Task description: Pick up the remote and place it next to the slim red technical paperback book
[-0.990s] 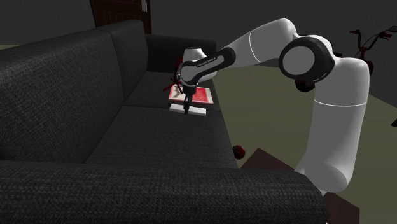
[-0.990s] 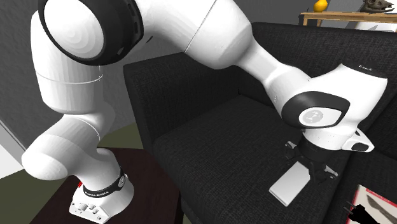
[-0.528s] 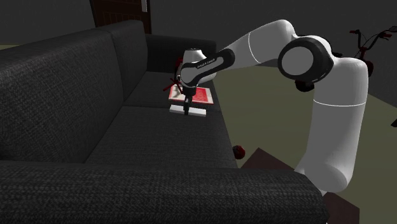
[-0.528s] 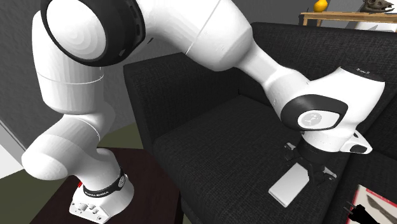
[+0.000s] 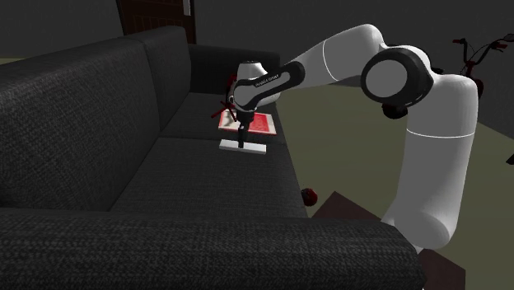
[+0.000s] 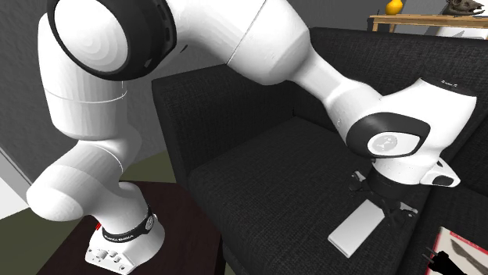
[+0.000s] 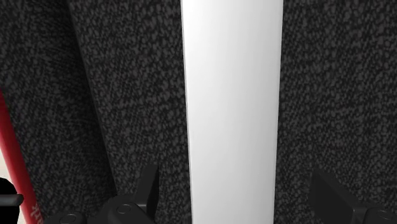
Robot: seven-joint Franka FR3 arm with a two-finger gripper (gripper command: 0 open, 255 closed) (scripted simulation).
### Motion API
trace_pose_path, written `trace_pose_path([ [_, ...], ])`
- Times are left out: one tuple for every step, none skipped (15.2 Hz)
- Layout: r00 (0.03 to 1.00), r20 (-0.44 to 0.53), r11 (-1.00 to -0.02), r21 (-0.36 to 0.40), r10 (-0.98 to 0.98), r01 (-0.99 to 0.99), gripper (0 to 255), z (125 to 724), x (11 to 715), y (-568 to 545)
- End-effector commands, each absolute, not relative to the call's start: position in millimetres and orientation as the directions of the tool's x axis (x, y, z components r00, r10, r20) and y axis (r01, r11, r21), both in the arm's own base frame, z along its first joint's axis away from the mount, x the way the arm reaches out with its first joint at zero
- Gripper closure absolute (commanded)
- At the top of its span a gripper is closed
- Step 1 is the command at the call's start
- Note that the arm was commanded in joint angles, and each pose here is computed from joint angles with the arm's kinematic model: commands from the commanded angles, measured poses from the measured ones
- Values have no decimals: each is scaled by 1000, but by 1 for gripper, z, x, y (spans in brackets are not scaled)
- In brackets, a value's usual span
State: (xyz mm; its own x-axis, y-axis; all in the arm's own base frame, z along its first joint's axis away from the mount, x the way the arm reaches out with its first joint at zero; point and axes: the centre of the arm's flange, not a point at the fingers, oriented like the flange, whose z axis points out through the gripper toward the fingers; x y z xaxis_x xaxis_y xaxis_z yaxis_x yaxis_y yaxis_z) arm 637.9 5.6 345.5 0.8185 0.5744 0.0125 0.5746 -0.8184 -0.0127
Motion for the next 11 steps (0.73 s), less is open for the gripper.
trace_pose_path([
  [818, 12, -818, -13, 574, 575, 0, 366, 638, 6],
  [818, 12, -818, -13, 574, 575, 0, 379, 638, 6],
  [818, 12, -818, -13, 574, 575, 0, 389, 638, 5],
  [818, 12, -818, -13, 574, 575, 0, 389, 638, 5],
  [818, 12, -818, -13, 574, 575, 0, 389, 638, 5],
  [818, 12, -818, -13, 574, 575, 0, 389, 638, 5],
  [818, 12, -818, -13, 574, 575, 0, 389, 638, 5],
  [818, 12, -818, -13, 574, 575, 0, 389, 638, 5],
  [818, 12, -818, -13, 574, 575, 0, 389, 638, 5],
  [818, 12, -818, -13, 574, 575, 0, 389, 638, 5],
  [818, 12, -818, -13, 574, 575, 0, 389, 638, 5],
])
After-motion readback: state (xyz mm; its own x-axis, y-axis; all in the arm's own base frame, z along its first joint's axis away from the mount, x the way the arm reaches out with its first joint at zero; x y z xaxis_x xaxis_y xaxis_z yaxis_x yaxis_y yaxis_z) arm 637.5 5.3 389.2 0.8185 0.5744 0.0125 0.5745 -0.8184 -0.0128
